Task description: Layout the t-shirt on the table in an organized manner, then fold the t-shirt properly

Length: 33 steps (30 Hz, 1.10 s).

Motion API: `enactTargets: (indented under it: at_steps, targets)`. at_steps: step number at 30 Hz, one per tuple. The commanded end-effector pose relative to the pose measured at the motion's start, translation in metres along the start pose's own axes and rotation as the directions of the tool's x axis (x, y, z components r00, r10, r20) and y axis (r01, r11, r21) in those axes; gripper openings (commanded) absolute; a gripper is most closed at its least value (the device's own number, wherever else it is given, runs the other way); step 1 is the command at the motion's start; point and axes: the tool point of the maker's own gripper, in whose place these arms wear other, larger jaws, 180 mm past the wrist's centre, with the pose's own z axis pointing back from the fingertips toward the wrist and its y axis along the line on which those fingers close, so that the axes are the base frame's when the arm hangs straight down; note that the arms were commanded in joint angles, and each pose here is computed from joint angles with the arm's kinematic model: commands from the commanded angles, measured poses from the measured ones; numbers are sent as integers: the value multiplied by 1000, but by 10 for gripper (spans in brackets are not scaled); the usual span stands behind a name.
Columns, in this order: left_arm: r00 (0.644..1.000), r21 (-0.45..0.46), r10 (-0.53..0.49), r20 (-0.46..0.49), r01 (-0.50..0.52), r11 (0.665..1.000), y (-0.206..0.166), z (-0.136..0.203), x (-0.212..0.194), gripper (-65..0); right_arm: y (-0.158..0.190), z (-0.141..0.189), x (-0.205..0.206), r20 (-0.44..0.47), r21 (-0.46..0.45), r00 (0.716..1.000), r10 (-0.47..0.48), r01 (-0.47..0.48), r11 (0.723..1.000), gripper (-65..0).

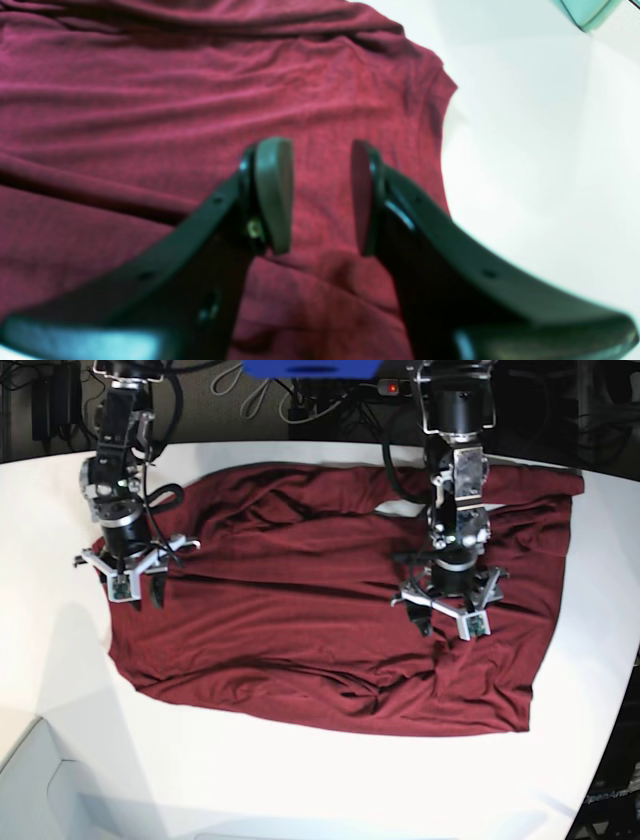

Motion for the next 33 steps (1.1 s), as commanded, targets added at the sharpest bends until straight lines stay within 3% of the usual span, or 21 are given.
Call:
enactTargets:
  at_steps: [1, 8, 13, 18, 25, 33]
  targets:
    - [997, -28, 11, 81, -8, 1000, -13, 0, 28, -219, -4, -2, 17, 56, -8, 998, 5, -4, 1000, -472]
    - [990, -30, 17, 141, -12, 999, -15, 11, 49, -219, -4, -3, 17, 57, -8, 998, 3, -2, 1000, -472]
    - [992, -53, 3, 124, 4, 999, -26, 9, 43, -220, -2, -6, 5, 27, -1, 1000, -9, 9, 1000, -472]
    - [998, -103, -35, 50, 40, 994, -47, 4, 14, -222, -2, -6, -1, 14, 2, 1000, -13, 13, 1000, -472]
    - [998, -104, -28, 49, 33, 994, -48, -2, 15, -351, -7, -10, 6, 29, -4, 1000, 0, 0, 1000, -472]
    - [998, -97, -21, 54, 26, 995, -45, -2, 17, -261, -9, -10, 7, 29, -6, 1000, 5, -5, 1000, -472]
